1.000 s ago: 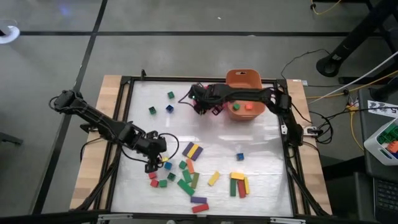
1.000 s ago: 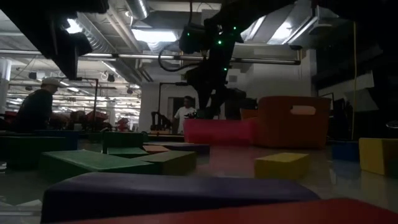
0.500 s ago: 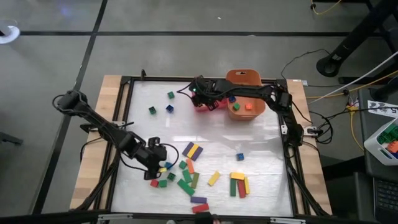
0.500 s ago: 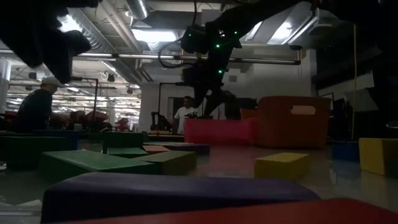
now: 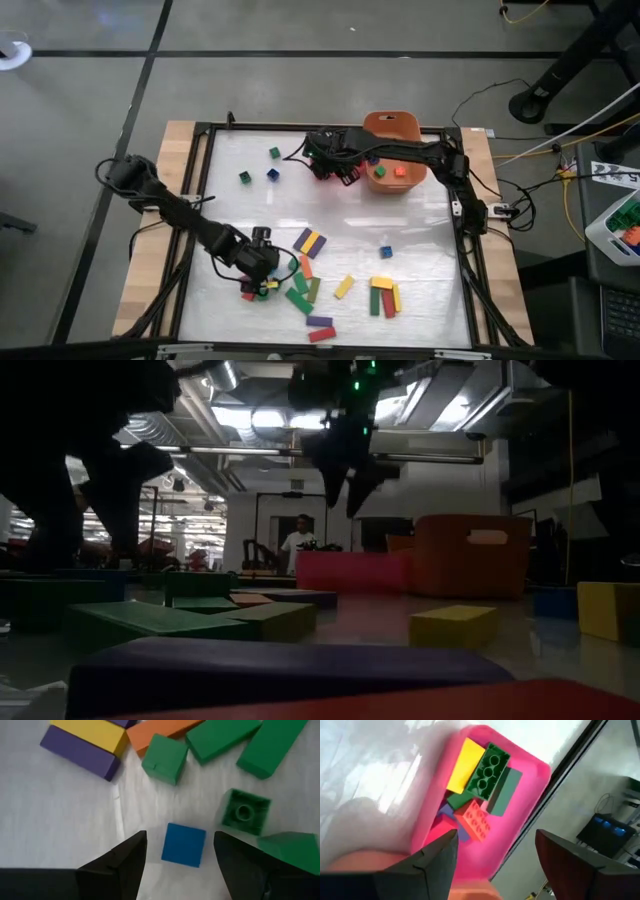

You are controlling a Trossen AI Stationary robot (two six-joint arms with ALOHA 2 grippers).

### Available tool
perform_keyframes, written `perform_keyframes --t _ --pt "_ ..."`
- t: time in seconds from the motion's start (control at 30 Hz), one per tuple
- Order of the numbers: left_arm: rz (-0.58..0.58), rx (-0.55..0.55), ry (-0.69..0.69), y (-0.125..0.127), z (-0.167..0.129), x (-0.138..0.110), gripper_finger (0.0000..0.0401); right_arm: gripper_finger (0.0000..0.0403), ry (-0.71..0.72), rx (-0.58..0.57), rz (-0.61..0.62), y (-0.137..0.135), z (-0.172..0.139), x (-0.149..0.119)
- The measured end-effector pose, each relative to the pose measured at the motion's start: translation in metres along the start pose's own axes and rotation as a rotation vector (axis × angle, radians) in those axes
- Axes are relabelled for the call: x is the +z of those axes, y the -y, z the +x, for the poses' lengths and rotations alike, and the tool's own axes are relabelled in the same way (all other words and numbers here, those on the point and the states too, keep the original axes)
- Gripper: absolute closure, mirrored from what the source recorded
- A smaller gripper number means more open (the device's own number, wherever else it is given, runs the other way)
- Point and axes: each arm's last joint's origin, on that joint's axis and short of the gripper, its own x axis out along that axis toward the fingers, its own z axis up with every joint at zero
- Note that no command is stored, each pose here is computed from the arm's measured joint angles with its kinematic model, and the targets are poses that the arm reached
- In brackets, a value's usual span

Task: Sort blocks by size
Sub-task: Put the small blue block into the orange bin

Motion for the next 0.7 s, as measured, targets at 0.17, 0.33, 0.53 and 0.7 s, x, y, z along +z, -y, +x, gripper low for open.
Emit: perform_keyframes --t 0.17,0.33,0.53,0.7 --pt "0.009 0.01 -0.029 0.002 0.01 -0.002 0.0182 0.0139 0.034 -0.024 -0.005 0.005 -0.039 0.004" --pt "0.031 0.023 -0.07 0.004 0.023 -0.004 0.0182 0.0139 0.073 -0.047 -0.002 0.003 -0.076 0.008" --pt "0.042 0.035 -0.104 0.007 0.035 -0.007 0.0208 0.0139 0.059 -0.008 -0.051 -0.013 -0.108 0.005" --pt "0.035 0.027 -0.098 0.008 0.036 -0.006 0.0276 0.0139 0.074 0.001 -0.048 -0.023 -0.131 -0.004"
